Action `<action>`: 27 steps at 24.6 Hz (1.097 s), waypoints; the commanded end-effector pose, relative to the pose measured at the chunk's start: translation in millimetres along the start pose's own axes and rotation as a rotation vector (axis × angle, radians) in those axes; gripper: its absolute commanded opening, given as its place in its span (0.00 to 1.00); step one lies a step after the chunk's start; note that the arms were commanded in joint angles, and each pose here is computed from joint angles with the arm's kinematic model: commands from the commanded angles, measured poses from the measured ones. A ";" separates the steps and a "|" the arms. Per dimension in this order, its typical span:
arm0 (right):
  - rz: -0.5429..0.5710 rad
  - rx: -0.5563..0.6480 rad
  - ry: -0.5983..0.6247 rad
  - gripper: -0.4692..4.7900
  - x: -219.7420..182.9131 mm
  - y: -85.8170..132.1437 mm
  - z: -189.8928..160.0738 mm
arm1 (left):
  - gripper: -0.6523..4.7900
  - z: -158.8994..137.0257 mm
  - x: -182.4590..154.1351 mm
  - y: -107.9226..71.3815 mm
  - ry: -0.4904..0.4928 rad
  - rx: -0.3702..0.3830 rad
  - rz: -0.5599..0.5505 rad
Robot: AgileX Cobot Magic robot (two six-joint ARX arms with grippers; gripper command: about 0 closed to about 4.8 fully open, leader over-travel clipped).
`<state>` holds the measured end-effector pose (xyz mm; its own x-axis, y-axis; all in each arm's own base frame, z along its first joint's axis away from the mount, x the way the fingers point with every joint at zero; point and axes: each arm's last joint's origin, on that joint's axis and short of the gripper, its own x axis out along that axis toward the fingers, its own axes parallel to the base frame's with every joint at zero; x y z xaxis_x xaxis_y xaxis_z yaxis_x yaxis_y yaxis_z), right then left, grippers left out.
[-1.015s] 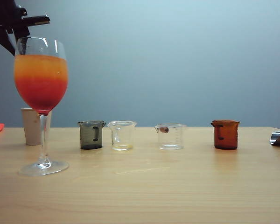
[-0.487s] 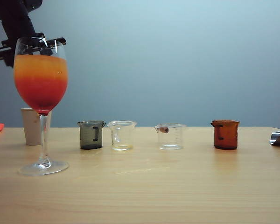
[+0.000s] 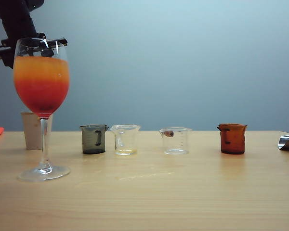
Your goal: Pick up the lemon slice from the paper cup on the left and carefully insert it into the rim of the goblet.
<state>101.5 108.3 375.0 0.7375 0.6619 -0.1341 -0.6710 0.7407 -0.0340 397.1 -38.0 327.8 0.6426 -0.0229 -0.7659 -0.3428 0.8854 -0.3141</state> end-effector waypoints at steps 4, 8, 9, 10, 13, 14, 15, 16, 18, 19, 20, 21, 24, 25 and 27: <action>0.004 0.003 -0.022 0.09 -0.9 0.1 3.1 | 0.45 -0.1 1.3 1.5 0.010 -0.002 0.064; 0.004 0.003 -0.023 0.09 -1.0 0.0 3.1 | 0.45 -4.6 12.3 2.8 0.057 0.004 0.084; 0.004 0.003 -0.023 0.09 -1.0 0.0 3.1 | 0.45 -5.7 13.9 2.0 0.063 0.007 0.085; 0.004 0.003 -0.023 0.09 -1.2 0.0 3.1 | 0.45 -6.8 15.8 0.9 0.067 0.011 0.086; 0.004 0.003 -0.024 0.09 -1.2 0.0 3.2 | 0.45 -8.7 21.3 -0.1 0.078 0.014 0.091; 0.004 0.003 -0.024 0.09 -1.2 0.0 3.2 | 0.45 -9.7 23.6 -0.9 0.082 0.017 0.092; 0.003 0.003 -0.024 0.09 -1.3 0.0 3.2 | 0.45 -10.4 25.4 -1.2 0.086 0.017 0.094; 0.004 0.003 -0.025 0.09 -1.7 0.0 3.3 | 0.45 -11.3 29.4 -1.0 0.094 0.018 0.099; 0.004 0.003 -0.027 0.09 -2.1 -0.1 3.4 | 0.45 -12.6 34.4 -0.6 0.104 0.016 0.107; 0.004 0.003 -0.027 0.09 -2.1 -0.1 3.4 | 0.45 -12.7 34.8 -0.5 0.104 0.007 0.108; 0.004 0.003 -0.027 0.09 -2.1 -0.1 3.4 | 0.45 -12.6 35.3 -0.6 0.102 0.000 0.109; 0.004 0.003 -0.027 0.09 -2.1 -0.1 3.4 | 0.45 -12.3 36.4 -0.9 0.098 -0.003 0.106; 0.004 0.003 -0.027 0.09 -2.3 -0.1 3.5 | 0.45 -10.9 37.7 -1.9 0.083 -0.004 0.097; 0.004 0.003 -0.027 0.09 -2.1 -0.1 3.4 | 0.45 -10.4 38.7 -2.2 0.077 -0.005 0.095; 0.004 0.003 -0.027 0.09 -2.1 -0.1 3.4 | 0.45 -10.8 40.5 -2.0 0.080 -0.004 0.098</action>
<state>101.2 107.9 375.3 0.7372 0.6627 -0.1318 -0.6715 0.7402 -0.0337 415.7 -45.9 289.7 0.5409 0.0202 -0.8409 -0.3984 0.8866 -0.2350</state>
